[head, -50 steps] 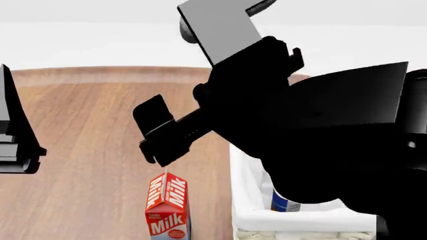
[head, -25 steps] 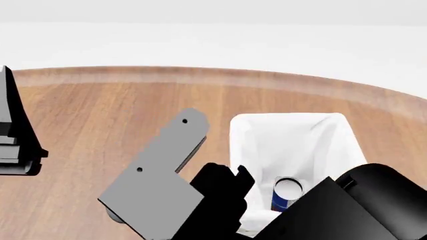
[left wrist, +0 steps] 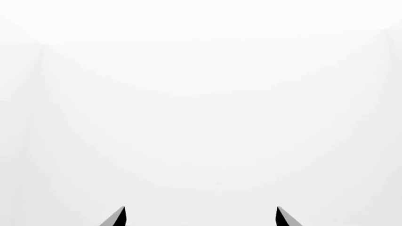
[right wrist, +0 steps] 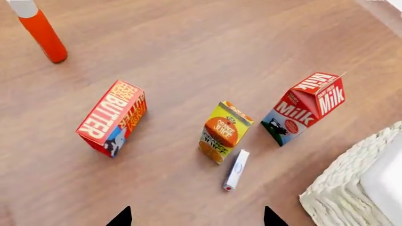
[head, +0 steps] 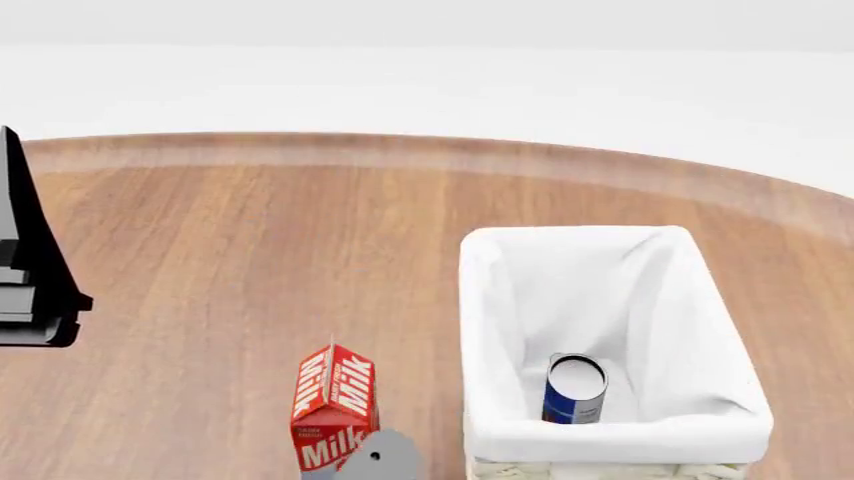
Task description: Pick up the alphabet soup and the tomato sauce, and put them in the basket.
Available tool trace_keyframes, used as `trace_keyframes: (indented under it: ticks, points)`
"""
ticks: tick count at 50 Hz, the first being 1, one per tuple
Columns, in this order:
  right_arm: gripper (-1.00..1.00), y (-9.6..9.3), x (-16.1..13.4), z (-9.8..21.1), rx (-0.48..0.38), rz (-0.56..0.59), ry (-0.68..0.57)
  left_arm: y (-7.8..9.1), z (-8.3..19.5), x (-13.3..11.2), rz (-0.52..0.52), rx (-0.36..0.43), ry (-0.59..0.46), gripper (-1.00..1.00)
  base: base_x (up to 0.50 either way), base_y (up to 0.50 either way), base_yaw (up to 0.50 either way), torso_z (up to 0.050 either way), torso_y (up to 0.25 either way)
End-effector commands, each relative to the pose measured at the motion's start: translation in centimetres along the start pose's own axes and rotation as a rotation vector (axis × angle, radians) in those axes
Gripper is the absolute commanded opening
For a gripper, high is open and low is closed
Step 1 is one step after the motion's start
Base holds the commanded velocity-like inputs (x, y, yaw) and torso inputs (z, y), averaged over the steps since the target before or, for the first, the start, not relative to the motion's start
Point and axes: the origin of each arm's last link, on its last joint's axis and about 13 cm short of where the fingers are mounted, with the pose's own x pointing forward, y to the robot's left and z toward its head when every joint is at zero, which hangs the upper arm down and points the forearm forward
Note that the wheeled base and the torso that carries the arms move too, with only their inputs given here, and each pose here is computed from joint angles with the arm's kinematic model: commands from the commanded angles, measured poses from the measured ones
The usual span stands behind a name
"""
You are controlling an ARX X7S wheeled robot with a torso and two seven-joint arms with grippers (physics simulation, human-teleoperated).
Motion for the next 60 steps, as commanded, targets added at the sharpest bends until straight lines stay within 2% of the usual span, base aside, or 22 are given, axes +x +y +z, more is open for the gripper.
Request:
trace_keyframes:
  ticks: [1, 9, 16, 23, 60]
  points:
    - [1.00, 1.6, -0.1, -2.2, 0.098, -0.010, 0.090, 0.0, 0.0, 0.0, -0.001, 0.001, -0.001, 1.00, 0.00, 0.00, 0.00, 0.000, 0.000]
    - [1.00, 3.6, -0.3, -3.4, 0.139, -0.012, 0.119, 0.0, -0.1, -0.1, 0.001, 0.001, 0.002, 1.00, 0.00, 0.00, 0.00, 0.000, 0.000]
    - [1.00, 3.6, -0.5, -3.7, 0.174, -0.051, 0.127, 0.0, -0.1, -0.1, 0.001, 0.001, 0.002, 1.00, 0.00, 0.00, 0.00, 0.000, 0.000]
    - [1.00, 4.0, -0.5, -4.1, 0.183, -0.042, 0.133, 0.0, 0.0, -0.1, 0.002, 0.000, 0.001, 1.00, 0.00, 0.00, 0.00, 0.000, 0.000]
    - [1.00, 2.4, 3.7, -6.8, 0.249, -0.036, 0.119, 0.0, -0.3, -0.3, 0.003, -0.002, 0.006, 1.00, 0.00, 0.00, 0.00, 0.000, 0.000]
